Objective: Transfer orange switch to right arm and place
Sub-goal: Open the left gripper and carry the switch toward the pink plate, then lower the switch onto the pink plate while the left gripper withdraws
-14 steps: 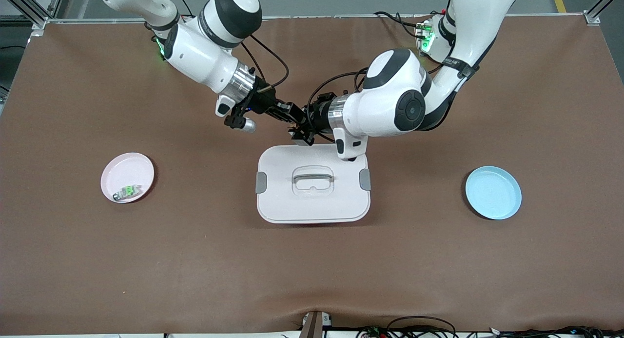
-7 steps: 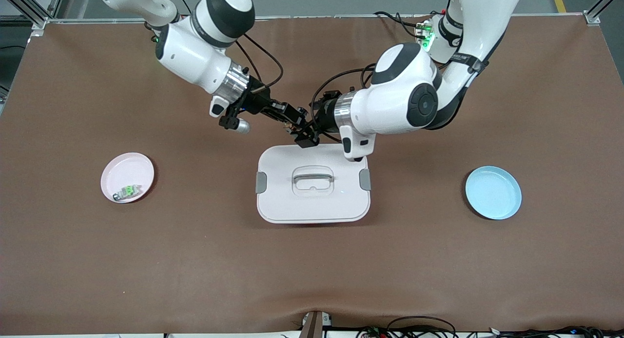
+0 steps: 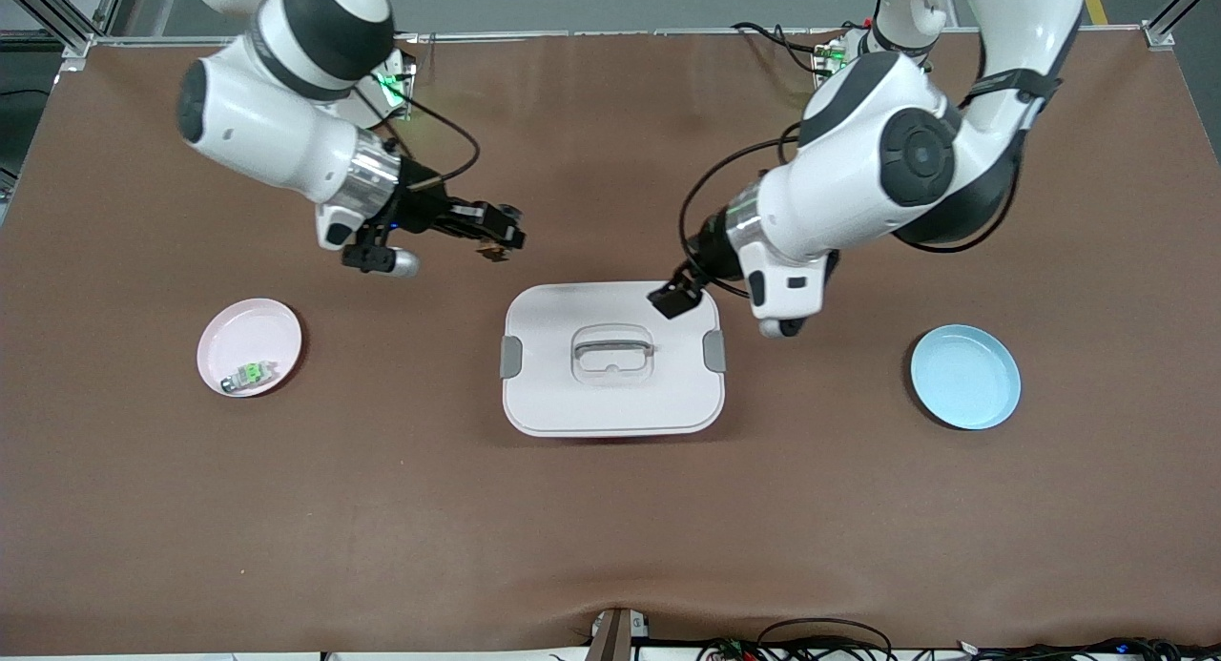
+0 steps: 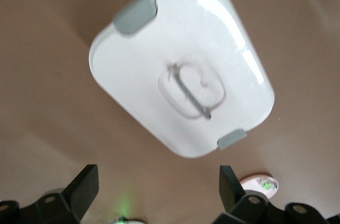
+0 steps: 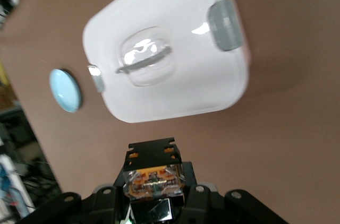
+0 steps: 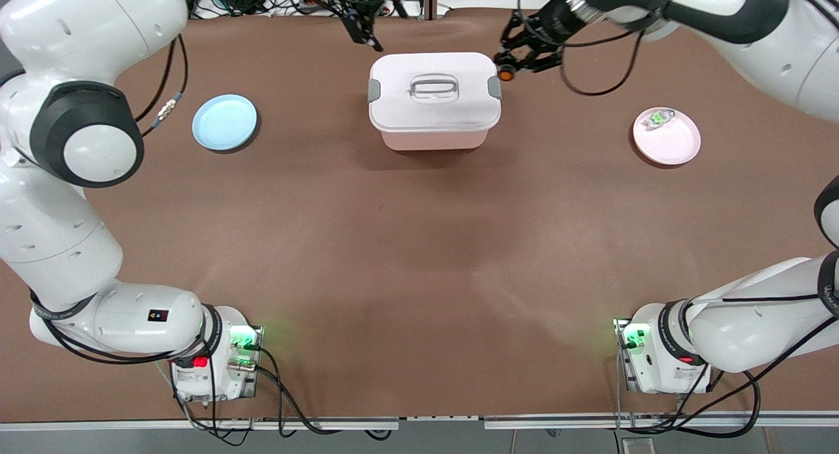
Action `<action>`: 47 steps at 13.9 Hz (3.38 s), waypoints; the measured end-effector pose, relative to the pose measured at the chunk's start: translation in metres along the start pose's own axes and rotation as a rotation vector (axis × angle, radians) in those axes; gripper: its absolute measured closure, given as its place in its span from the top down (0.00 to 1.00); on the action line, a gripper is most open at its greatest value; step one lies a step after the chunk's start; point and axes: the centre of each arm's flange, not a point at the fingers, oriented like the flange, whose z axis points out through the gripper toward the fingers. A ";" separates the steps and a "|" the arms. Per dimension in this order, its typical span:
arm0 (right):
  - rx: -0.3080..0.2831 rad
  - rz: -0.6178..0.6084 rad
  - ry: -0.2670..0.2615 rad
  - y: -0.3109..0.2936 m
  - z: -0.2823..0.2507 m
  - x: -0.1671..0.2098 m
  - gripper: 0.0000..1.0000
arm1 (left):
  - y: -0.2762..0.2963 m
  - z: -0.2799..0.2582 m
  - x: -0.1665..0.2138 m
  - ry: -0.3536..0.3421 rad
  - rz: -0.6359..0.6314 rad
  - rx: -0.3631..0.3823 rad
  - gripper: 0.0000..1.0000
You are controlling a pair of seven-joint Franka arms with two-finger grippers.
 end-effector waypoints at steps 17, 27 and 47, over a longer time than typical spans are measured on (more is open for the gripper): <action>-0.640 -1.182 -0.185 0.251 -0.120 0.120 0.41 | -0.073 -0.125 0.167 0.409 0.606 0.261 1.00; -0.680 -1.559 -0.247 0.378 -0.040 0.132 0.41 | -0.120 -0.182 0.138 0.324 0.862 0.371 1.00; -0.638 -1.607 -0.373 0.461 0.031 0.116 0.41 | -0.194 -0.223 0.128 0.333 0.915 0.396 1.00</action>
